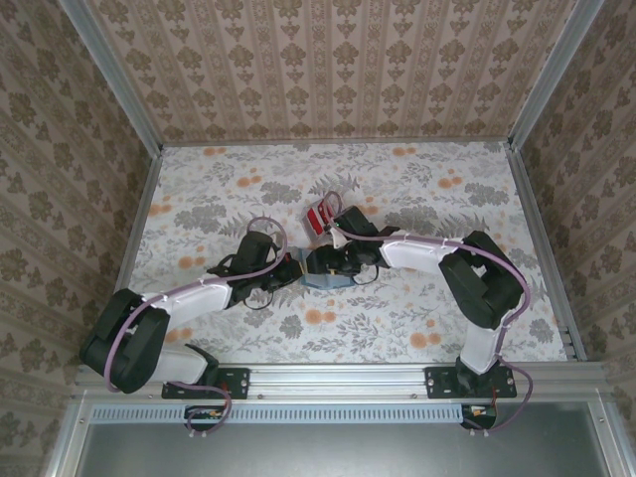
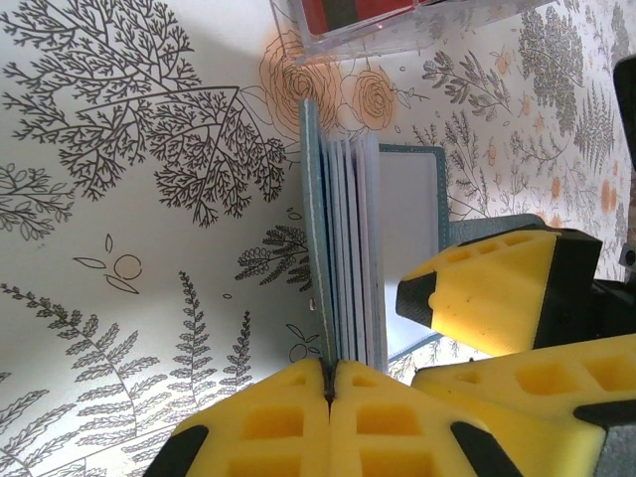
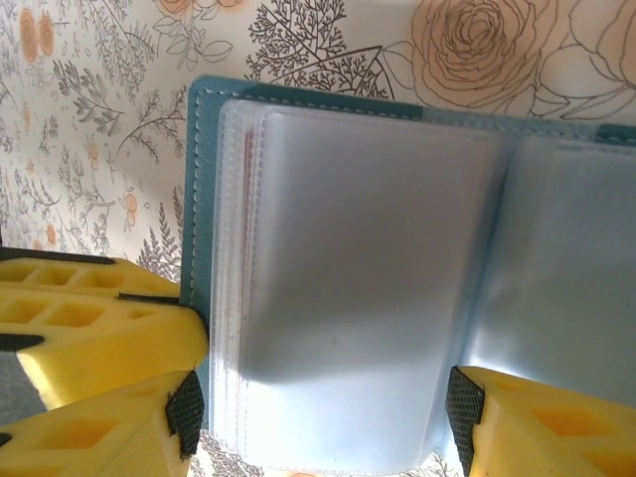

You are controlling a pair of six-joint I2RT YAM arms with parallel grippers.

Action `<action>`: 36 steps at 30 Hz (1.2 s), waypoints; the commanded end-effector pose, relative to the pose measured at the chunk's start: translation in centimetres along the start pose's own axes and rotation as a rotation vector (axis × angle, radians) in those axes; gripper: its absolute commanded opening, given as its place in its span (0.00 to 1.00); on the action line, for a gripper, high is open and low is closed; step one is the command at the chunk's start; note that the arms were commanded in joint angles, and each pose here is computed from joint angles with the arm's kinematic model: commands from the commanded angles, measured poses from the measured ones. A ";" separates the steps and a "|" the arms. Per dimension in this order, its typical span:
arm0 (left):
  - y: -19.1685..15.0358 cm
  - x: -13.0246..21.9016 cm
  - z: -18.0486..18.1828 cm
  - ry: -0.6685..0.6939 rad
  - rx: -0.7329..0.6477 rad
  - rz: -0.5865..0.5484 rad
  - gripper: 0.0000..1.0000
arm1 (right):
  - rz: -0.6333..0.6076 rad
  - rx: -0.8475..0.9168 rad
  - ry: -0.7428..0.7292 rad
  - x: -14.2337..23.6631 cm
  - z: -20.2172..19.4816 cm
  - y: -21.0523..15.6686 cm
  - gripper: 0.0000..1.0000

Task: Put the credit cards into the card holder

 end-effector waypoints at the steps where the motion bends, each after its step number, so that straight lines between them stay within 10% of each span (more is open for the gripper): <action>1: 0.3 0.2 0.0 0.002 -0.020 -0.016 0.00 | 0.034 0.001 -0.034 -1.1 -0.8 -0.4 0.67; 13: 0.3 0.2 0.3 0.010 -0.019 -0.021 0.00 | 0.051 -0.010 -0.126 -1.1 -2.7 -1.1 0.43; 36: 0.4 1.1 2.0 0.052 -0.005 -0.040 0.00 | -0.022 0.012 -0.347 6.2 -6.8 0.0 0.48</action>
Point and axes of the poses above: each hand's point on the last joint's axis, 136 mm out from that joint toward the fingers, its own x axis back along the fingers, its own z axis along the line the jaws close on, y = z × x, the point moved 2 cm from there along x, back along the fingers, and after that the axes turned 12 degrees about x, right-handed, at the moved point
